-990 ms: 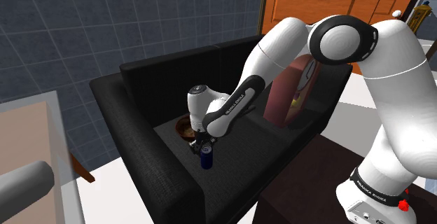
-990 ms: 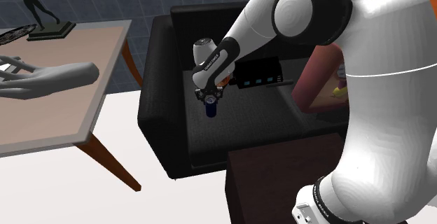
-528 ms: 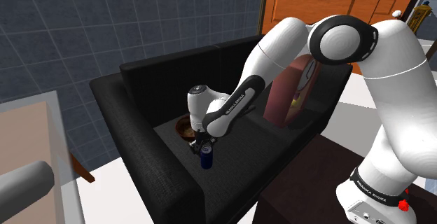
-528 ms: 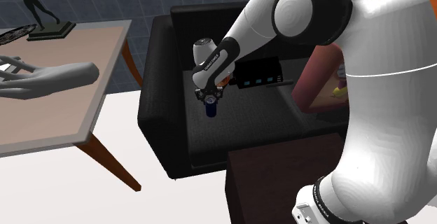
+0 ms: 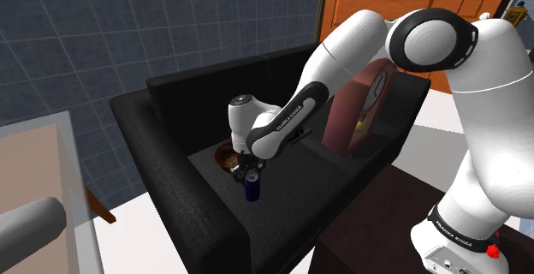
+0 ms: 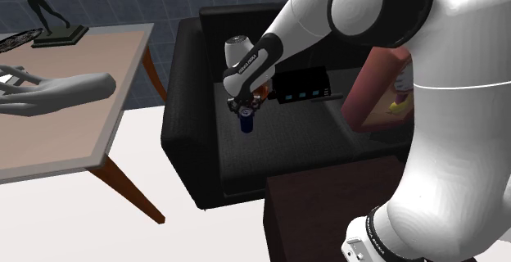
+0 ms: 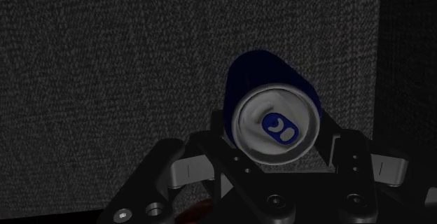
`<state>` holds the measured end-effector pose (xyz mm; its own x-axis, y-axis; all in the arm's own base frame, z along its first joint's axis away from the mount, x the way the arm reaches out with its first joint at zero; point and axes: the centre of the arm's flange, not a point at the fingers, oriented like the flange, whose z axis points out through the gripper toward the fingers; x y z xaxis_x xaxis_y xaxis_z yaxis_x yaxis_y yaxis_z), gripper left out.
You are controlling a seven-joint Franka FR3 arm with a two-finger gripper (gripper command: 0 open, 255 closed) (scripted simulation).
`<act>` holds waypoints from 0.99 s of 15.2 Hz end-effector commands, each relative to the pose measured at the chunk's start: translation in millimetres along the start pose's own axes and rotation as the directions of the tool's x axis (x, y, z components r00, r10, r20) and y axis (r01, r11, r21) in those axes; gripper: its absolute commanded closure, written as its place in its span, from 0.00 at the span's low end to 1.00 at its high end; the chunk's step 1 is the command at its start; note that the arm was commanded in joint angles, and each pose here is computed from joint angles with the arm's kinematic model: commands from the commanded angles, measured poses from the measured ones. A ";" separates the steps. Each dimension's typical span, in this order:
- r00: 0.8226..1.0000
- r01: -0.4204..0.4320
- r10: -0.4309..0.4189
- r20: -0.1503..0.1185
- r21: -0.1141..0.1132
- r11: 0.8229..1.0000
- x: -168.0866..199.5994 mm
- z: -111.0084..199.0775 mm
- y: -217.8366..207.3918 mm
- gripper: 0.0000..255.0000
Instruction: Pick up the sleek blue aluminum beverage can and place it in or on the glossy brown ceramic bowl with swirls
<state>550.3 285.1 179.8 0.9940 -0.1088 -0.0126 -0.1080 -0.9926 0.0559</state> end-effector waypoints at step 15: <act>1.000 0.000 0.000 0.000 0.000 1.000 -1.0 -84.3 4.8 1.00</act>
<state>550.3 284.9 258.6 0.9940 -0.1086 -0.0126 -0.1077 -0.9926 0.0560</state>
